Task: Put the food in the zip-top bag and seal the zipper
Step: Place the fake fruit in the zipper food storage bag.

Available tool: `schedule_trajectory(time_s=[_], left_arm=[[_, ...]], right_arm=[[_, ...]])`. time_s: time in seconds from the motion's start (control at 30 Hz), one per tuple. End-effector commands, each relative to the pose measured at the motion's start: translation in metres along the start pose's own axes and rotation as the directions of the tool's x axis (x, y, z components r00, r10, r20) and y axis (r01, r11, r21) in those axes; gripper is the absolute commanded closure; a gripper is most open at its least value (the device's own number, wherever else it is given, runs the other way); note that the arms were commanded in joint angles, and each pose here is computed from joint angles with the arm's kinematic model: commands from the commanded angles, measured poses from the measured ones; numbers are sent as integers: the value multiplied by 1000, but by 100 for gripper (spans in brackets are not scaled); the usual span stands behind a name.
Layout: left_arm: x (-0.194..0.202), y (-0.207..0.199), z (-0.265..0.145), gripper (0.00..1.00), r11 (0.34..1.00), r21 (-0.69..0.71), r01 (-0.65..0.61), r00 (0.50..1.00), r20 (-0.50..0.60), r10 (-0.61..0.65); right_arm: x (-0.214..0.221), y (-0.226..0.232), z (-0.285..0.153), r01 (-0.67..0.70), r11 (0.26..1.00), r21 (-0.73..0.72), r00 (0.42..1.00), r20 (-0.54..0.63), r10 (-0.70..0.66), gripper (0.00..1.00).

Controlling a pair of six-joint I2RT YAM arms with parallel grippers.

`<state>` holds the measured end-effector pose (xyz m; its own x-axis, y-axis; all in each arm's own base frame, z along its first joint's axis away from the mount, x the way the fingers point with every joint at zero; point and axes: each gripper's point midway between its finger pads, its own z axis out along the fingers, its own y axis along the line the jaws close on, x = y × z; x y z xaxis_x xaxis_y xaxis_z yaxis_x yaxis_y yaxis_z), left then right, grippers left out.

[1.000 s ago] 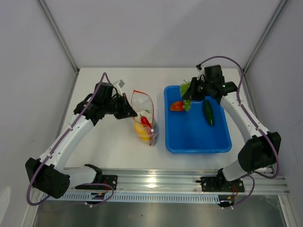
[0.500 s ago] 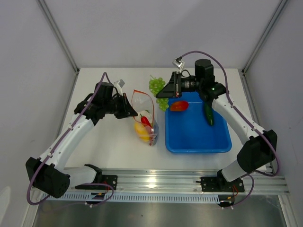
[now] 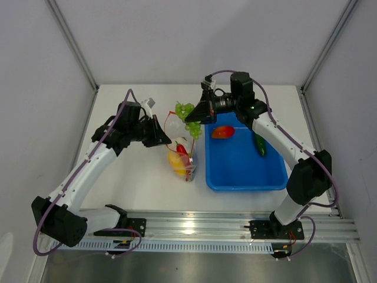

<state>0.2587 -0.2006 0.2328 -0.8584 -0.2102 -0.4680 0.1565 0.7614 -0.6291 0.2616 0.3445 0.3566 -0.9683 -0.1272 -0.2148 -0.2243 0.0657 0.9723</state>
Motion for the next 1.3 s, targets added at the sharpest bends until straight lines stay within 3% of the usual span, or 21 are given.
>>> schedule_trajectory(time_s=[0.0, 0.13, 0.17, 0.23, 0.27, 0.77, 1.27], left_arm=[[-23, -21, -11, 99, 998, 57, -40, 997, 76, 35], [-22, -20, -10, 99, 997, 58, -40, 997, 72, 36], [-22, -21, -11, 99, 997, 60, -41, 997, 72, 37], [-22, -21, -11, 100, 997, 62, -41, 997, 74, 36], [-22, -21, -11, 99, 997, 62, -40, 997, 71, 35], [-16, -19, -12, 99, 997, 65, -47, 997, 64, 43], [-13, -21, -13, 100, 995, 84, -48, 997, 59, 43]], right_arm=[[12, 18, 5, -41, 999, -9, 997, -68, 41, 100], [21, 12, 19, -48, 998, 33, 992, -113, 51, 100], [27, 3, 19, -111, 990, 84, 984, -129, 121, 100], [25, -4, 24, -60, 991, 120, 988, -133, 76, 100], [30, -11, 23, -106, 981, 161, 982, -140, 129, 100], [29, -70, 21, -202, 886, 416, 967, -58, 248, 100], [-8, -95, 37, -125, 824, 553, 990, 18, 139, 98]])
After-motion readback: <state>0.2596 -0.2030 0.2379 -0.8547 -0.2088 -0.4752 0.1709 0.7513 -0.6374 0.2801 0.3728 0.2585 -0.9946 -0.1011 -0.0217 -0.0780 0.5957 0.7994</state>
